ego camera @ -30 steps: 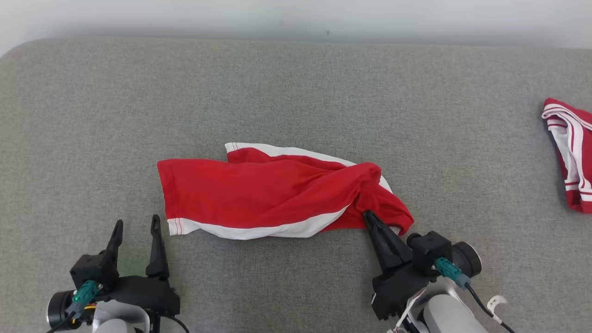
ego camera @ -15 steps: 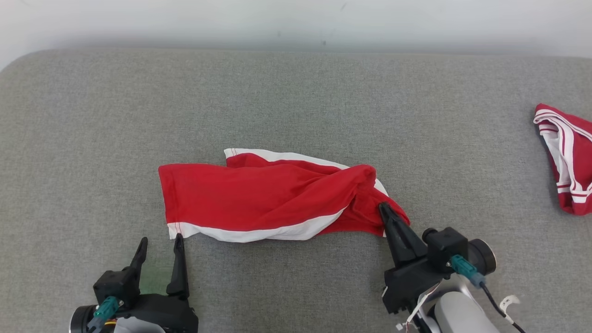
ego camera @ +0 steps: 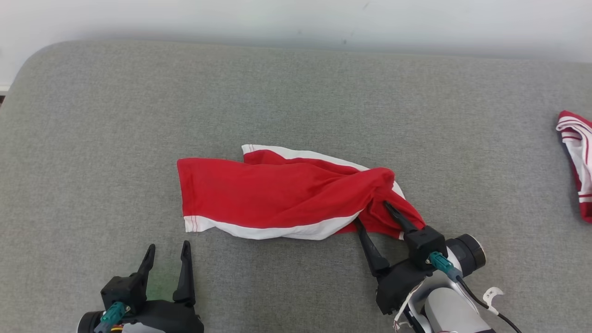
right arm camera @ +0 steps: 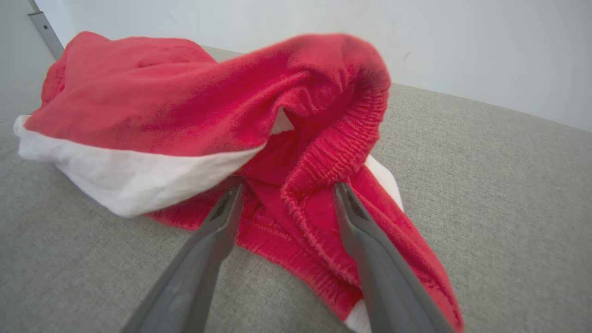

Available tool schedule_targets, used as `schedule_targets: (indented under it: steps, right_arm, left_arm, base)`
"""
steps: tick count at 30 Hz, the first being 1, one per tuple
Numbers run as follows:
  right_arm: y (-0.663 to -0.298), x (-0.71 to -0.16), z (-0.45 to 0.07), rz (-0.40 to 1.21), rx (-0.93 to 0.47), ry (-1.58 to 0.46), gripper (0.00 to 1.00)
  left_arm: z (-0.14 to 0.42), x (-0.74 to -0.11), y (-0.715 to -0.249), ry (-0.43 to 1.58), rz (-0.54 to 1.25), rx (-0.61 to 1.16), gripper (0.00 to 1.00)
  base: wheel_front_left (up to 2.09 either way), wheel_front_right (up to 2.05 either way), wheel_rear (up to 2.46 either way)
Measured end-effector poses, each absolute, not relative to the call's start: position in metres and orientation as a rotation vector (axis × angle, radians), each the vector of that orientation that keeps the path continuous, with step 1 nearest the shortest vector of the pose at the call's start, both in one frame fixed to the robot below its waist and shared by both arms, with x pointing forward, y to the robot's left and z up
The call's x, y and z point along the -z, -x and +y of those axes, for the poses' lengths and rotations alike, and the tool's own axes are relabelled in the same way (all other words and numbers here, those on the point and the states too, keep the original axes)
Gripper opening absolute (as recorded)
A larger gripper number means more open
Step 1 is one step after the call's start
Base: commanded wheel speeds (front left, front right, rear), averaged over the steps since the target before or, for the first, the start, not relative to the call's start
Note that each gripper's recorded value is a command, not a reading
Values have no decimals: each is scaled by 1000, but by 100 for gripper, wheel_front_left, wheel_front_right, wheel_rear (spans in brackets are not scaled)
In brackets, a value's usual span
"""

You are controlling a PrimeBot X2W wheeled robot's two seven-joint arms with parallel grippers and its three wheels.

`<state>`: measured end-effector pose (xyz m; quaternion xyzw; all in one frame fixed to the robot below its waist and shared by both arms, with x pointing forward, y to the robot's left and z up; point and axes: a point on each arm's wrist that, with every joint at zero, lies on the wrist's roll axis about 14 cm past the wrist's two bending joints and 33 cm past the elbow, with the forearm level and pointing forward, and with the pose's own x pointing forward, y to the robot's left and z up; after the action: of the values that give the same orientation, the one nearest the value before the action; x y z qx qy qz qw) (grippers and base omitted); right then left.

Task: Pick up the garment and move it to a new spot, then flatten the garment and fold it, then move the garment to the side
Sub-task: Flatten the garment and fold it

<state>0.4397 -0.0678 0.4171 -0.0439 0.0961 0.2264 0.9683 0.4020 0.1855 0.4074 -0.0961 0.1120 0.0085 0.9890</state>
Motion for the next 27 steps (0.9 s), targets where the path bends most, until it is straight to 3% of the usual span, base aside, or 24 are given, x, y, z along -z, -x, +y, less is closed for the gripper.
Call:
schedule_targets:
  steps: [1, 2, 4, 10, 19, 27]
  right_arm:
    - [-440, -415, -67, 201, -459, 92, 100]
    - [-441, -413, -67, 207, -460, 98, 76]
    - [-444, -412, -68, 209, -454, 104, 0]
    - [-455, -443, -74, 111, -420, 76, 0]
    - [-452, -495, -133, -40, -283, 15, 0]
    - [-439, -492, -166, -19, -217, 2, 0]
  left_arm:
    - [187, -407, -401, 194, 226, -22, 100]
    - [188, -406, -401, 193, 228, -25, 100]
    - [189, -405, -400, 193, 231, -29, 100]
    - [186, -405, -401, 195, 232, -23, 100]
    - [147, -410, -405, 208, 224, 101, 100]
    - [124, -413, -406, 208, 222, 171, 100]
  base:
    - [0, 0, 0]
    - [0, 0, 0]
    - [0, 0, 0]
    - [0, 0, 0]
    - [0, 0, 0]
    - [0, 0, 0]
